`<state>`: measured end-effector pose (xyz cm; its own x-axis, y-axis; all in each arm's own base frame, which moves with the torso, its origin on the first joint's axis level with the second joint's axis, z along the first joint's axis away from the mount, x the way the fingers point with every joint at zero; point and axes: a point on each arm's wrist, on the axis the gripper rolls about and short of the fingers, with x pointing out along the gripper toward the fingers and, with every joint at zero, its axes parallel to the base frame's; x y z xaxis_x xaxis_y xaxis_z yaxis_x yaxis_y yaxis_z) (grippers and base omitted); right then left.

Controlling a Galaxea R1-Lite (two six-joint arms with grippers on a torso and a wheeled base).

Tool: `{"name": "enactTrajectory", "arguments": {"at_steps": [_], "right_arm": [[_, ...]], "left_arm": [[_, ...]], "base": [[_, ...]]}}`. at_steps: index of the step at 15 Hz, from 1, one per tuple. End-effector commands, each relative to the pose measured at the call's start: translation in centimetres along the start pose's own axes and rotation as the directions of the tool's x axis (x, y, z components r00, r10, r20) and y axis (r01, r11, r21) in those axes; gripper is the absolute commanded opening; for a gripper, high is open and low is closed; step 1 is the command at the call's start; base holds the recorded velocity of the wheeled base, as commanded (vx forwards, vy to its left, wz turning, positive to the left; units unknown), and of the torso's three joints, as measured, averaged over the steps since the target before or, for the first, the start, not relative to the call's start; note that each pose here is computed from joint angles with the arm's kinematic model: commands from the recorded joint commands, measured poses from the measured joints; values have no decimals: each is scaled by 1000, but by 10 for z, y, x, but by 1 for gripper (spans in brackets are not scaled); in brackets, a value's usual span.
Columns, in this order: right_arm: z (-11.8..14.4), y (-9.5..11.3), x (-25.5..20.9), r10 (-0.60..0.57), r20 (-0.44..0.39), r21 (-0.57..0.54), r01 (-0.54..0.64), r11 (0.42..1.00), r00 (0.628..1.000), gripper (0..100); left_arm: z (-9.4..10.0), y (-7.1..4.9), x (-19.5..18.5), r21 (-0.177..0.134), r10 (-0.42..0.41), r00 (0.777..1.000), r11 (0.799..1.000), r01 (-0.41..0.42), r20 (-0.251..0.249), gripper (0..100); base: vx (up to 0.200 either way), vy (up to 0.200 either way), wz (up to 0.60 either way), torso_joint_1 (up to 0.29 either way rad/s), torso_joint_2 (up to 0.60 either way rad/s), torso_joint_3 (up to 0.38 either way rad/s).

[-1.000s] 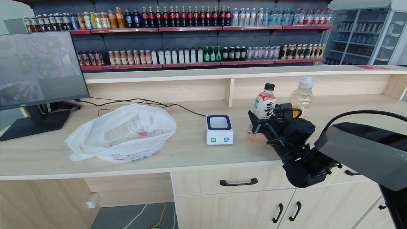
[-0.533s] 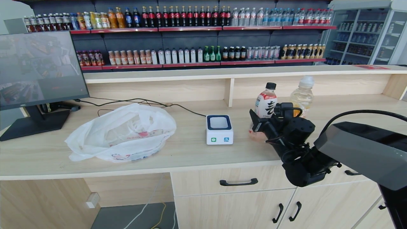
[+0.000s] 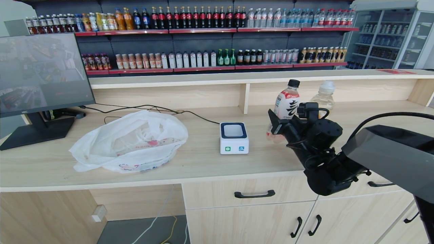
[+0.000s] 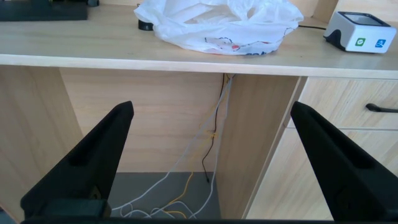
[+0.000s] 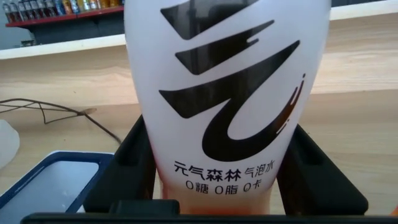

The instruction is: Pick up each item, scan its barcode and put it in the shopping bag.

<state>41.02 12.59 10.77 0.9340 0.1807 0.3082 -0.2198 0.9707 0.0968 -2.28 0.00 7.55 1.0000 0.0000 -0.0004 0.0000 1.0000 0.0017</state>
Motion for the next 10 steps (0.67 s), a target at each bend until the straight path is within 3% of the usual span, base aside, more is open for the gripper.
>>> {"name": "enactTrajectory", "arguments": {"at_steps": [1, 10], "right_arm": [[25, 2, -3, 4, 43, 2, -4, 1000, 999, 0], [91, 15, -60, 44, 46, -8, -44, 999, 998, 0]], "left_arm": [[0, 0, 0, 0, 0, 1000, 1000, 0, 0, 100], [0, 0, 0, 0, 0, 1000, 1000, 0, 0, 100]], "base": [[0, 0, 0, 0, 0, 0], [0, 0, 0, 0, 0, 0]]}}
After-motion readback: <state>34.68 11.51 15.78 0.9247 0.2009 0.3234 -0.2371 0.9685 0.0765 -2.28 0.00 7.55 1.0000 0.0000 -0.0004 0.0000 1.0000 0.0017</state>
